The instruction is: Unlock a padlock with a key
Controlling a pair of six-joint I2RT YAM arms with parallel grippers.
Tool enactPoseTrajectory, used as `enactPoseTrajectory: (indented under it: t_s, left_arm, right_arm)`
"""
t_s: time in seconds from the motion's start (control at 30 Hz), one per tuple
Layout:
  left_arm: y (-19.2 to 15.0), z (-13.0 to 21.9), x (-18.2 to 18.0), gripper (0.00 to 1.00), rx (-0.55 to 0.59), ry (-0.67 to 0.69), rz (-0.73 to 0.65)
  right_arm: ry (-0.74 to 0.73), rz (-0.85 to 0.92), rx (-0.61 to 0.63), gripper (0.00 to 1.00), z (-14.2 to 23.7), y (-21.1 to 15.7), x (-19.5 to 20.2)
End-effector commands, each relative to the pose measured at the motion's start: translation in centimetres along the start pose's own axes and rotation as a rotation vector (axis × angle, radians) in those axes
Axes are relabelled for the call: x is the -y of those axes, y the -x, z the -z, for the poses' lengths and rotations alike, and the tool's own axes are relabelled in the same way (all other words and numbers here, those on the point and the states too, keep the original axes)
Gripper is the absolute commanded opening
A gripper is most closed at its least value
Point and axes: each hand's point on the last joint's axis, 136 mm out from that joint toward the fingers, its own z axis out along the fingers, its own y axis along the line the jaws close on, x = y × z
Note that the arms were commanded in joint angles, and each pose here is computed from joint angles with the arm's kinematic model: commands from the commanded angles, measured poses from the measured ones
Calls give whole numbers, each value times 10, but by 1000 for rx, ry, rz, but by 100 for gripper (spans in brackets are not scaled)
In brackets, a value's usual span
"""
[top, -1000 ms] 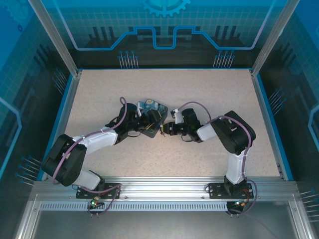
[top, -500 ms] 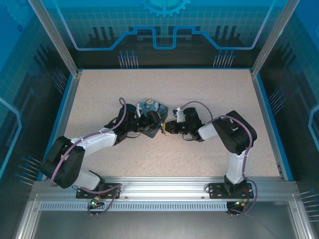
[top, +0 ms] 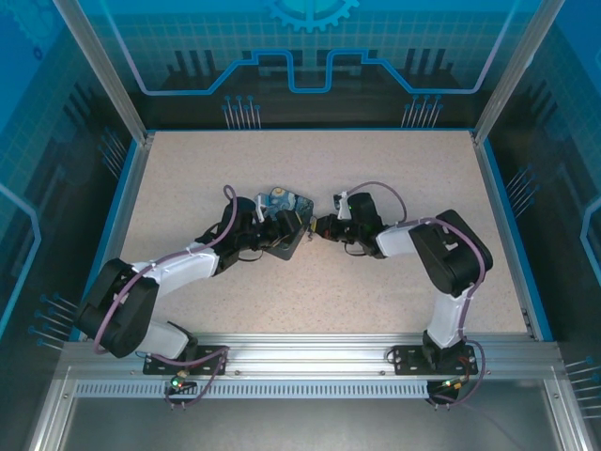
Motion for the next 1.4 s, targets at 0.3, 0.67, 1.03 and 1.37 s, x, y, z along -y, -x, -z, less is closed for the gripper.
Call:
enactPoseTrajectory:
  t_s: [0.3,0.67,1.03,1.37]
  left_arm:
    - [34,59,11,98,70,66,-105]
    - [50,107,-13,99,183,107,-63]
    - [47,114,-16,99,182,117,-55]
    - [55,129,-21,99,223,139,-69]
  right_arm:
    - [13,258,-255,5,80,-41,-39]
    - [18,55,-472,7,90,-121,-22]
    - [-123,-4,-463,10,72,-118,26]
    - [-212,51,-389,40,90,-100,34]
